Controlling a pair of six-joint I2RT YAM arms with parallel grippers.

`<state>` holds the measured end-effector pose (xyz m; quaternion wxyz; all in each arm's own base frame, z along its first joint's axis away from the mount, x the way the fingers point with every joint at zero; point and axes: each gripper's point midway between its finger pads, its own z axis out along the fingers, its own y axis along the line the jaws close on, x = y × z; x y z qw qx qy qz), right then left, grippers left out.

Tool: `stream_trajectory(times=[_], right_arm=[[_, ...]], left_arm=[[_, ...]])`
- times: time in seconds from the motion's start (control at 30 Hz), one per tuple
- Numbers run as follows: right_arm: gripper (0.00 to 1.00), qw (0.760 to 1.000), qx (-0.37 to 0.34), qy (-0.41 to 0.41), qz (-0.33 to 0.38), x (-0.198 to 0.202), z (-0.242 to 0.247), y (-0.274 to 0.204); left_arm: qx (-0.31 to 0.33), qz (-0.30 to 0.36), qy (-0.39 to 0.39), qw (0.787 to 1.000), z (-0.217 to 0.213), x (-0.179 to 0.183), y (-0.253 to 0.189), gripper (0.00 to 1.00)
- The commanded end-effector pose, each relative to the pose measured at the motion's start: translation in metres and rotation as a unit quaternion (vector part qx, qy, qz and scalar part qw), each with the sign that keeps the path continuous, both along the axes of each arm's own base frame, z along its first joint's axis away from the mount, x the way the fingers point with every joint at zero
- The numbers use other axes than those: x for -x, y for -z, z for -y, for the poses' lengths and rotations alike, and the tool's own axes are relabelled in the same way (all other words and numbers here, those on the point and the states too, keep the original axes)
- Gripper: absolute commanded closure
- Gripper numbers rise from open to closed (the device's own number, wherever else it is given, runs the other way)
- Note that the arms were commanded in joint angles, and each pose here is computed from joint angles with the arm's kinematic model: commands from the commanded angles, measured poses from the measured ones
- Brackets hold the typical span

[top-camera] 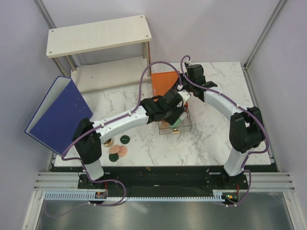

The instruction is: Organize the makeup

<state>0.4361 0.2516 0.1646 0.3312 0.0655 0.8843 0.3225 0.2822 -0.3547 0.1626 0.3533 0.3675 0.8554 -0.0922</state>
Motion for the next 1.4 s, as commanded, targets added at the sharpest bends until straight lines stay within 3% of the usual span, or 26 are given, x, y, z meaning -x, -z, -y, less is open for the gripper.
stream_trajectory(times=[0.0, 0.17, 0.33, 0.47, 0.67, 0.7, 0.8, 0.83, 0.97, 1.17, 1.37], right_arm=[[1.00, 0.995, 0.047, -0.001, -0.089, 0.026, 0.013, 0.059], [1.00, 0.995, 0.047, -0.001, -0.089, 0.028, 0.013, 0.059], [1.00, 0.995, 0.046, -0.001, -0.090, 0.029, 0.012, 0.059], [1.00, 0.995, 0.045, -0.002, -0.092, 0.029, 0.012, 0.060], [1.00, 0.995, 0.044, -0.003, -0.089, 0.029, 0.011, 0.059], [1.00, 0.995, 0.044, -0.004, -0.089, 0.029, 0.011, 0.059], [1.00, 0.995, 0.044, -0.005, -0.091, 0.030, 0.011, 0.060], [1.00, 0.995, 0.044, -0.005, -0.091, 0.030, 0.011, 0.060], [1.00, 0.994, 0.044, -0.007, -0.095, 0.031, 0.011, 0.063], [1.00, 0.994, 0.044, -0.007, -0.098, 0.032, 0.012, 0.065], [1.00, 0.994, 0.042, -0.013, -0.101, 0.033, 0.010, 0.066]], left_arm=[[0.005, 0.011, -0.007, 1.000, -0.001, -0.001, -0.009, 0.39], [0.007, 0.028, -0.030, 0.999, -0.009, -0.005, -0.022, 0.39], [0.057, 0.047, -0.040, 0.996, -0.017, 0.002, -0.070, 0.39], [0.087, -0.006, -0.034, 0.996, -0.018, 0.027, -0.082, 0.39], [0.080, -0.110, -0.005, 0.991, -0.021, 0.084, -0.048, 0.41], [0.066, -0.123, 0.008, 0.990, -0.021, 0.098, -0.035, 0.43], [0.048, -0.145, 0.043, 0.987, -0.018, 0.127, -0.020, 0.62], [0.044, -0.149, 0.046, 0.987, -0.017, 0.131, -0.016, 0.75], [0.023, -0.178, 0.065, 0.982, -0.011, 0.153, 0.004, 0.98], [0.017, -0.144, 0.026, 0.989, 0.000, 0.136, 0.029, 0.98], [-0.049, -0.038, -0.029, 0.998, -0.005, 0.097, 0.046, 0.98]])
